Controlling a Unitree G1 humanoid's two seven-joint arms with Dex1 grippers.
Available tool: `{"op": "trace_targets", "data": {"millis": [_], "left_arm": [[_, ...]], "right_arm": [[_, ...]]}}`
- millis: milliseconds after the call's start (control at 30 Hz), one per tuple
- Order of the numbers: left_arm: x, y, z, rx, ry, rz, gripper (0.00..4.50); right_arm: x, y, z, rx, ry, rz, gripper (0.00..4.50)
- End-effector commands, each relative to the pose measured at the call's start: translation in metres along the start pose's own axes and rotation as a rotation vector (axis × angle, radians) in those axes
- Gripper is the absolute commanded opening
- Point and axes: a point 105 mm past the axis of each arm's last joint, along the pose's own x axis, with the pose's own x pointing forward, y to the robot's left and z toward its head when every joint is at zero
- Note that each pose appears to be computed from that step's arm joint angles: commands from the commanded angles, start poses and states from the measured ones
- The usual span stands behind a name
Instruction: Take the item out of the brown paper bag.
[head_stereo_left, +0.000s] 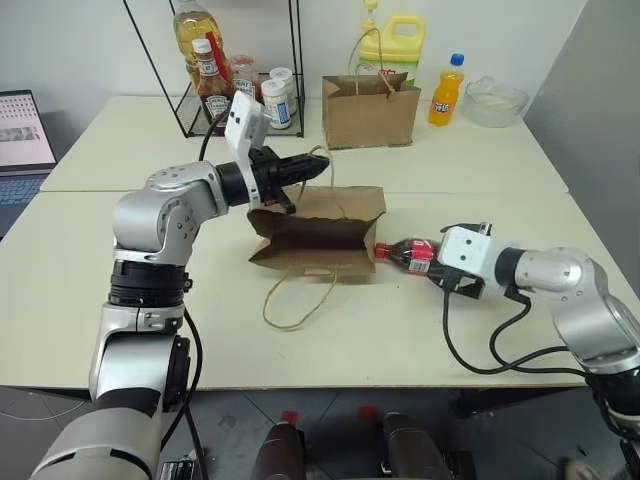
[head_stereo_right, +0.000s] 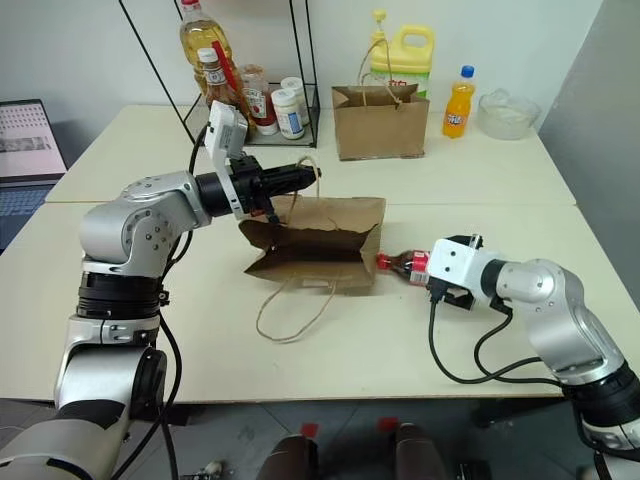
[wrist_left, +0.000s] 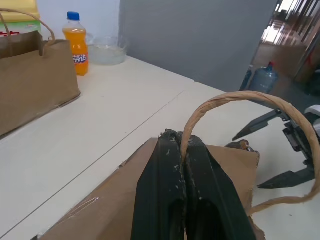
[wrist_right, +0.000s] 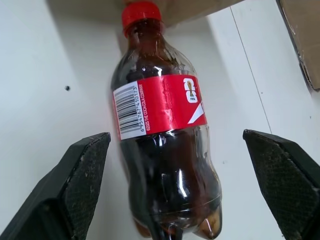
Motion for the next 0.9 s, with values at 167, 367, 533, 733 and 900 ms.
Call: {"op": "trace_targets", "data": {"millis": [167, 367, 533, 733, 900], "left_arm": [[-0.006, 0.007, 0.021, 0.066, -0.034, 0.015, 0.00], [-0.013, 0.023, 0.028, 0.055, -0.044, 0.067, 0.89], [-0.019, 0.041, 0.030, 0.089, -0.040, 0.141, 2.44], [-0.027, 0.067, 0.028, 0.124, -0.005, 0.282, 4.27], [-0.044, 0.081, 0.026, 0.133, 0.013, 0.361, 4.48]], "right_arm": [[-0.020, -0.008, 0.016, 0.067, -0.079, -0.089, 4.46], [-0.031, -0.014, 0.030, 0.226, -0.200, -0.171, 4.50], [-0.026, -0.011, 0.032, 0.276, -0.217, -0.228, 4.50], [-0.022, -0.009, 0.031, 0.324, -0.234, -0.293, 4.50], [-0.021, -0.002, 0.032, 0.364, -0.251, -0.312, 4.50]]}}
